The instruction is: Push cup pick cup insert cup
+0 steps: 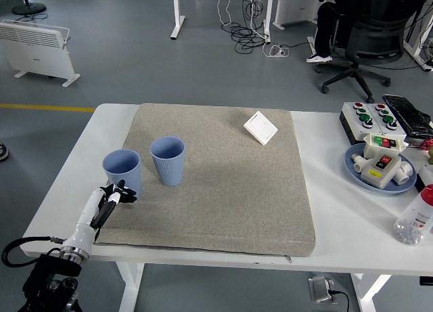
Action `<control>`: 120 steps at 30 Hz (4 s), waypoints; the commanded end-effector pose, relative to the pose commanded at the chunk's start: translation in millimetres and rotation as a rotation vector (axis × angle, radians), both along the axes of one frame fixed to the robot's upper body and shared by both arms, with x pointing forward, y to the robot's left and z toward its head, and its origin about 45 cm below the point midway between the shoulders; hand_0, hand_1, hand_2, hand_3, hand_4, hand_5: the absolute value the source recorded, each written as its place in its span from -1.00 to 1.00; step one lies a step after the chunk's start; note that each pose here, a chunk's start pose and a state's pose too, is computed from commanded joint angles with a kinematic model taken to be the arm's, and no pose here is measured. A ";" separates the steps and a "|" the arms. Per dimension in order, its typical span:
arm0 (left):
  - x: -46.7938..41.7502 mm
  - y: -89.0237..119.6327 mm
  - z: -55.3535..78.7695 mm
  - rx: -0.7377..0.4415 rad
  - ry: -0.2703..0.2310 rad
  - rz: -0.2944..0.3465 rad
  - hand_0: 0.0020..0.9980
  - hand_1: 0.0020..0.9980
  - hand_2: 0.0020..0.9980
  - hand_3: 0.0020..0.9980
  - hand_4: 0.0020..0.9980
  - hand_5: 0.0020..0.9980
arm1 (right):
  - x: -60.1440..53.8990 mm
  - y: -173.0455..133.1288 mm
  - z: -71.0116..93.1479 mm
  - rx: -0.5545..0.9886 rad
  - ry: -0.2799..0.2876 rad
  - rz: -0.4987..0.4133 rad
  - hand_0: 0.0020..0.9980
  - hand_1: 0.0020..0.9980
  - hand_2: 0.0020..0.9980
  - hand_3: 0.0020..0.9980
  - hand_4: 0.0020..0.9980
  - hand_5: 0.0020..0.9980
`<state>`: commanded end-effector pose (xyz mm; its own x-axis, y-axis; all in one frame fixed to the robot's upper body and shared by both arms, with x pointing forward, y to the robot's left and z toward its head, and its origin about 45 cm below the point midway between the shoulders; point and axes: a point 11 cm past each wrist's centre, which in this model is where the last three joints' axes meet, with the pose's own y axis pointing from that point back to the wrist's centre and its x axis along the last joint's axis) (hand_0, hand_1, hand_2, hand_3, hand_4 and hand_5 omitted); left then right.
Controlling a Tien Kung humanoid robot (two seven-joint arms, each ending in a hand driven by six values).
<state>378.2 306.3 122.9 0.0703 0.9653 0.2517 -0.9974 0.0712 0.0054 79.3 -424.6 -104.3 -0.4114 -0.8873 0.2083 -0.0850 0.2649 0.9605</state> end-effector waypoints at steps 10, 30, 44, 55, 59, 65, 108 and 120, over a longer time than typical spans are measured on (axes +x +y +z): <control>7.0 0.2 -1.7 0.002 0.007 0.001 0.29 0.01 -0.05 -0.06 0.17 1.00 | -3.1 0.4 -0.7 0.000 0.008 0.005 0.53 0.35 0.42 0.14 -0.77 -0.04; 22.4 2.5 3.5 0.025 0.000 -0.003 0.32 0.01 -0.05 -0.06 0.16 1.00 | -2.8 0.6 -0.7 -0.001 0.011 0.013 0.53 0.35 0.42 0.14 -0.78 -0.05; 37.8 7.2 8.9 0.030 0.007 -0.008 0.34 0.01 -0.05 -0.06 0.15 1.00 | 2.1 1.3 0.0 -0.001 0.007 0.021 0.53 0.35 0.42 0.14 -0.78 -0.05; 46.1 3.3 8.4 0.013 0.012 0.000 0.35 0.01 -0.05 -0.07 0.14 1.00 | 4.0 1.9 0.2 -0.002 0.008 0.030 0.53 0.35 0.42 0.14 -0.78 -0.05; 49.2 3.7 8.0 -0.006 0.014 0.013 0.35 0.01 -0.05 -0.07 0.14 1.00 | 4.8 2.5 0.1 -0.001 0.008 0.033 0.53 0.35 0.42 0.14 -0.78 -0.05; 53.6 2.1 9.3 -0.018 0.013 0.017 0.36 0.01 -0.05 -0.07 0.14 1.00 | 5.8 3.0 0.2 -0.001 0.007 0.037 0.53 0.35 0.42 0.14 -0.78 -0.05; 73.4 12.3 18.7 -0.012 0.020 0.065 0.40 0.00 -0.07 -0.09 0.11 1.00 | 7.6 7.7 -1.0 0.005 0.014 0.063 0.53 0.34 0.42 0.14 -0.78 -0.05; 66.0 -4.4 19.0 -0.064 -0.020 0.033 0.22 -0.02 -0.07 -0.09 0.10 1.00 | 6.1 5.3 -0.5 0.003 0.011 0.051 0.53 0.34 0.42 0.14 -0.78 -0.05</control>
